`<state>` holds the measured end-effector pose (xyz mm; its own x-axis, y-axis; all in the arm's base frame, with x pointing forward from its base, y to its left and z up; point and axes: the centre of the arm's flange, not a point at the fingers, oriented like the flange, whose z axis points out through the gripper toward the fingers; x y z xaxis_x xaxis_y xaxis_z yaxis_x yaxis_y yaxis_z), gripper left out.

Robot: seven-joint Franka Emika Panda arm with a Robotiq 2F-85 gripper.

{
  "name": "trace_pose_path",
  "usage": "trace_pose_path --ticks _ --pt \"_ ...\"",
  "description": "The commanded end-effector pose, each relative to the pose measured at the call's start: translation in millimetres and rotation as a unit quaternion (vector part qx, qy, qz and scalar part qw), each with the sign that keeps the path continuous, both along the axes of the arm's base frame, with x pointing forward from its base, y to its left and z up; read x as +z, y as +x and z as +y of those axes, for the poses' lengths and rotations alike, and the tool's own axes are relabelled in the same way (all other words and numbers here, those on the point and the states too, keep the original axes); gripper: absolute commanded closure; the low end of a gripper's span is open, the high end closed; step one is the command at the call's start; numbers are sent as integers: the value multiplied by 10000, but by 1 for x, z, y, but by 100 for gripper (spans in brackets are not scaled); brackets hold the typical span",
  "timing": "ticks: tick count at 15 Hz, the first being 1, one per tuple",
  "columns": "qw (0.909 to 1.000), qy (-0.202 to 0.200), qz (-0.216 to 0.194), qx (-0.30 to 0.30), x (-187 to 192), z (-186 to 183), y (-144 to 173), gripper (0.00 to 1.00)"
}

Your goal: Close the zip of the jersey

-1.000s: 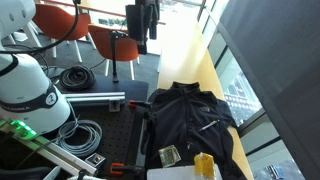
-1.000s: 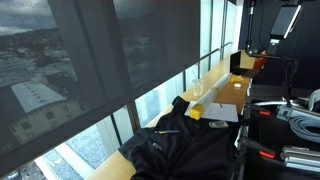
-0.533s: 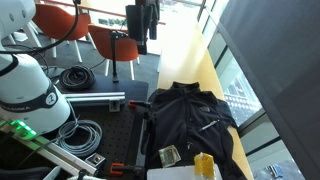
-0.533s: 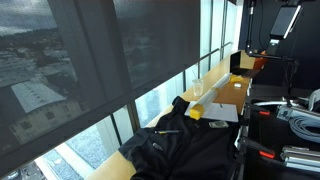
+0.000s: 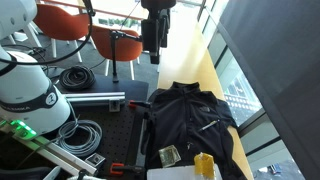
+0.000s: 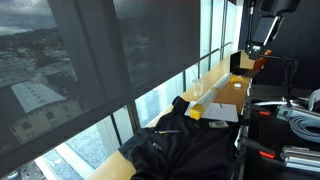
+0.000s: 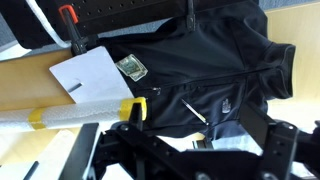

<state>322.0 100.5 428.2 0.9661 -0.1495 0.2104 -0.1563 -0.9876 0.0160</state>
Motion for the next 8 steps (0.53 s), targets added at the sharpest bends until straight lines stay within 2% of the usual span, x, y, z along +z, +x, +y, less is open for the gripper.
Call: trace_pose_path --ticks 1,5,8 --pt "9996 54 -194 196 -15 -1 42 0" --pt "9979 261 -452 389 -39 -1 80 0" --pt "9971 501 -370 428 -64 -7 108 0"
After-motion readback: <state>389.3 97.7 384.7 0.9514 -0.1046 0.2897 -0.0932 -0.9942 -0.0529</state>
